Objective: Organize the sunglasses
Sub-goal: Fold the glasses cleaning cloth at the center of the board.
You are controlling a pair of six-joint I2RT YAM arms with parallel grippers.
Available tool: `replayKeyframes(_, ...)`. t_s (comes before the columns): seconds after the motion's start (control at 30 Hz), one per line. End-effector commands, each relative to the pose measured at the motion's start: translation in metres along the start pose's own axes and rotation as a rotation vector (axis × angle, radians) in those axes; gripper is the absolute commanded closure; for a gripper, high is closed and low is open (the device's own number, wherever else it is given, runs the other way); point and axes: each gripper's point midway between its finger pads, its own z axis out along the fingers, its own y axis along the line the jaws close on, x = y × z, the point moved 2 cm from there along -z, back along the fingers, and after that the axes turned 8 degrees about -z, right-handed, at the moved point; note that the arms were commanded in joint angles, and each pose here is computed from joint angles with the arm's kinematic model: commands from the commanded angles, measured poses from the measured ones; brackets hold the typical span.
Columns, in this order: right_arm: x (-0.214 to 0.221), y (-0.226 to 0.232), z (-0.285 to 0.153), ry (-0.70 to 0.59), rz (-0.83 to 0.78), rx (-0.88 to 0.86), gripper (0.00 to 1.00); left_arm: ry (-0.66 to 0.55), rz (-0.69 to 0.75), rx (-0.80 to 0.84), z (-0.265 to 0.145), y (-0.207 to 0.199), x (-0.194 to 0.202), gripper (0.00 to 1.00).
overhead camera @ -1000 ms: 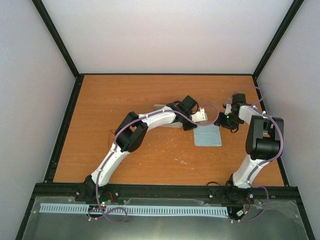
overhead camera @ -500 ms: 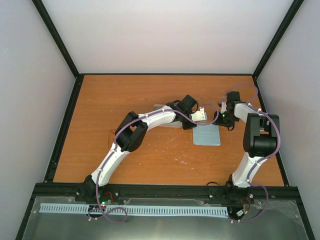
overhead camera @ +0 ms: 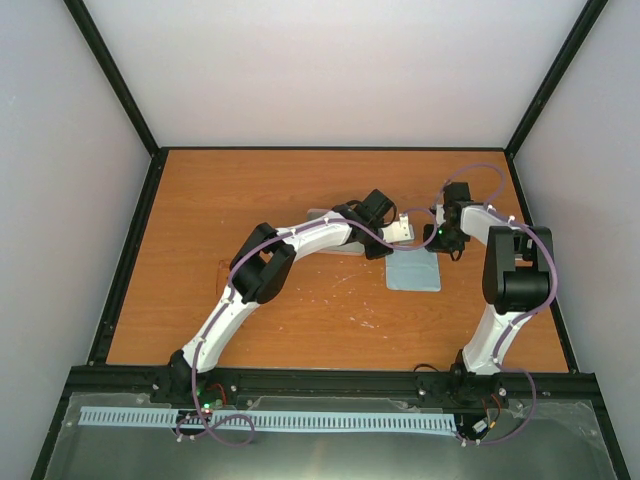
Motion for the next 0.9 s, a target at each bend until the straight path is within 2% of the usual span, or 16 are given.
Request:
replayKeyframes(0.0,0.016,-0.005,0.011,0.086,0.004,0.035,0.89,-0.008,0.002,-0.020,0.000,0.010,-0.003,0.99)
replayKeyframes(0.1,0.012,-0.006,0.006,0.065,0.005,0.043,0.97,-0.018,-0.002,-0.026,-0.002,0.011,-0.007,0.99)
replayKeyframes(0.5,-0.002,0.008,-0.016,-0.070,-0.002,-0.021,0.97,-0.071,-0.008,-0.062,-0.017,0.018,-0.025,0.99)
replayKeyframes(0.87,-0.002,0.007,-0.037,-0.165,-0.009,0.008,0.97,-0.101,-0.018,-0.078,-0.027,0.019,-0.033,0.99)
